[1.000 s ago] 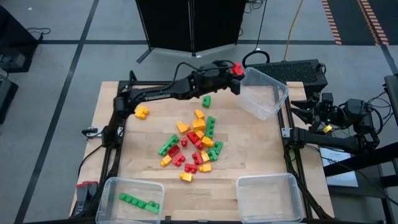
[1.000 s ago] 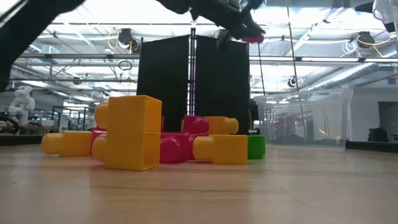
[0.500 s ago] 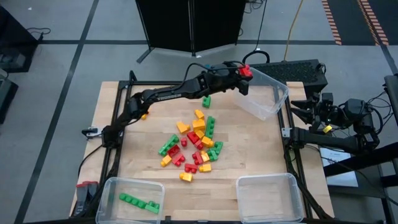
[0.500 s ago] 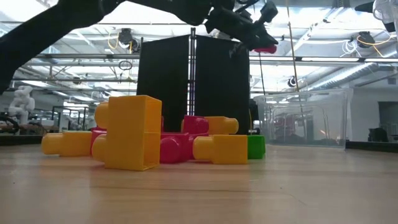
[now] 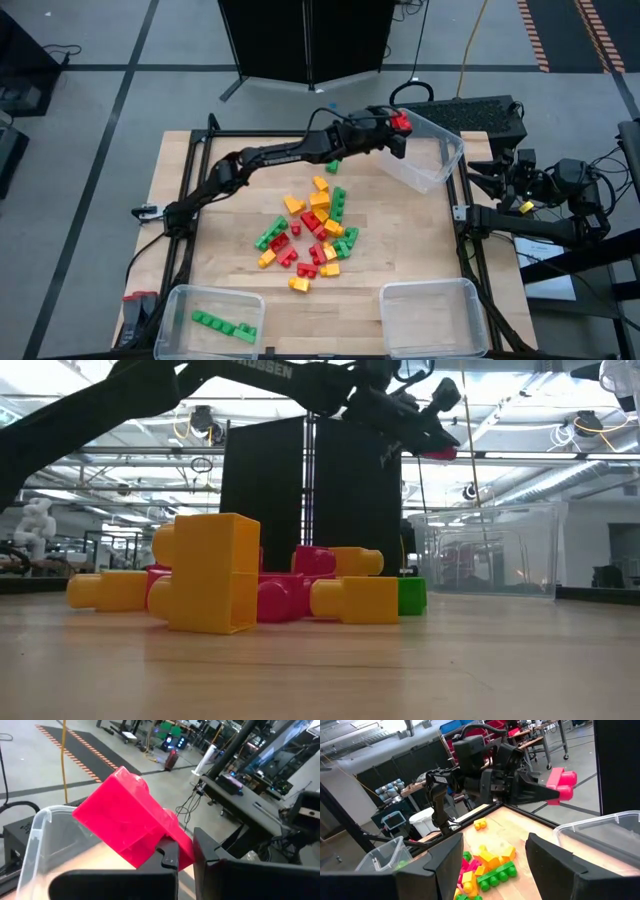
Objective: Sort blocks
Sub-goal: Put the red game piece into the top transparent bin
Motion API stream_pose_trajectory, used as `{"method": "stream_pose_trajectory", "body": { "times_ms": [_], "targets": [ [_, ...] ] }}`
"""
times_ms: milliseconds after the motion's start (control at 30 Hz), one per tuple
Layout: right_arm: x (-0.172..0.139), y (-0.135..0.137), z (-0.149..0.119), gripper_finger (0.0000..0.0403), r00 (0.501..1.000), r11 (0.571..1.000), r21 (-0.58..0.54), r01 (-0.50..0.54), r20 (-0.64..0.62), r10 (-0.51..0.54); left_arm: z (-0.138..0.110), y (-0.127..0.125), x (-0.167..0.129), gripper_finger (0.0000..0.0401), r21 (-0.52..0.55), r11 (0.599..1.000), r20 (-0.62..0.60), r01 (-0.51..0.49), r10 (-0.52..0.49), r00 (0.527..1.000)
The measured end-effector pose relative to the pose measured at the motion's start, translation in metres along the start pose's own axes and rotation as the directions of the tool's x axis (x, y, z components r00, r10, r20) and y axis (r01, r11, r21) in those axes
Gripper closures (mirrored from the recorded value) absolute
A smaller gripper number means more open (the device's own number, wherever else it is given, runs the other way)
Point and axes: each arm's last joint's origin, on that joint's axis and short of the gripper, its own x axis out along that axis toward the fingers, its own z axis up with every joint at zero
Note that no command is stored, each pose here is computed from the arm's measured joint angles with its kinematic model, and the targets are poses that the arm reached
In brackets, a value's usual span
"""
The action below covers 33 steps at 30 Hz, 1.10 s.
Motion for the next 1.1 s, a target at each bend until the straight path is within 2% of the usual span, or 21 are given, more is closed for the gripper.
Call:
{"method": "stream_pose_trajectory", "body": {
  "times_ms": [200,333,433,667,767,1100],
  "targets": [
    [0.000,0.000,0.000,0.0195,1.000,1.000,0.003,0.001,0.001,-0.001,-0.008,0.002,0.004,0.0401,0.017,1.000,-0.028,0.016,-0.016,0.999],
    [0.000,0.000,0.000,0.0195,1.000,1.000,0.010,0.001,0.001,-0.001,-0.011,-0.004,0.004,0.0393,0.135,0.991,-0.025,0.027,-0.024,0.999],
    [0.000,0.000,0.000,0.0195,1.000,1.000,0.010,0.001,0.001,-0.001,-0.010,-0.007,0.003,0.0366,0.180,0.983,-0.001,0.039,-0.039,0.999],
    [0.000,0.000,0.000,0.0195,1.000,1.000,0.010,0.000,0.001,0.000,-0.008,-0.005,0.004,0.0279,0.204,0.978,0.013,0.029,-0.033,0.999],
    [0.000,0.000,0.000,0.0195,1.000,1.000,0.010,-0.004,-0.001,0.004,-0.008,-0.005,0.004,0.0254,0.205,0.979,0.023,0.016,-0.021,1.000],
    [0.000,0.000,0.000,0.0195,1.000,1.000,0.010,-0.004,-0.002,0.004,-0.005,0.007,0.005,0.0241,0.175,0.984,0.001,-0.025,0.025,1.000]
  ]
}}
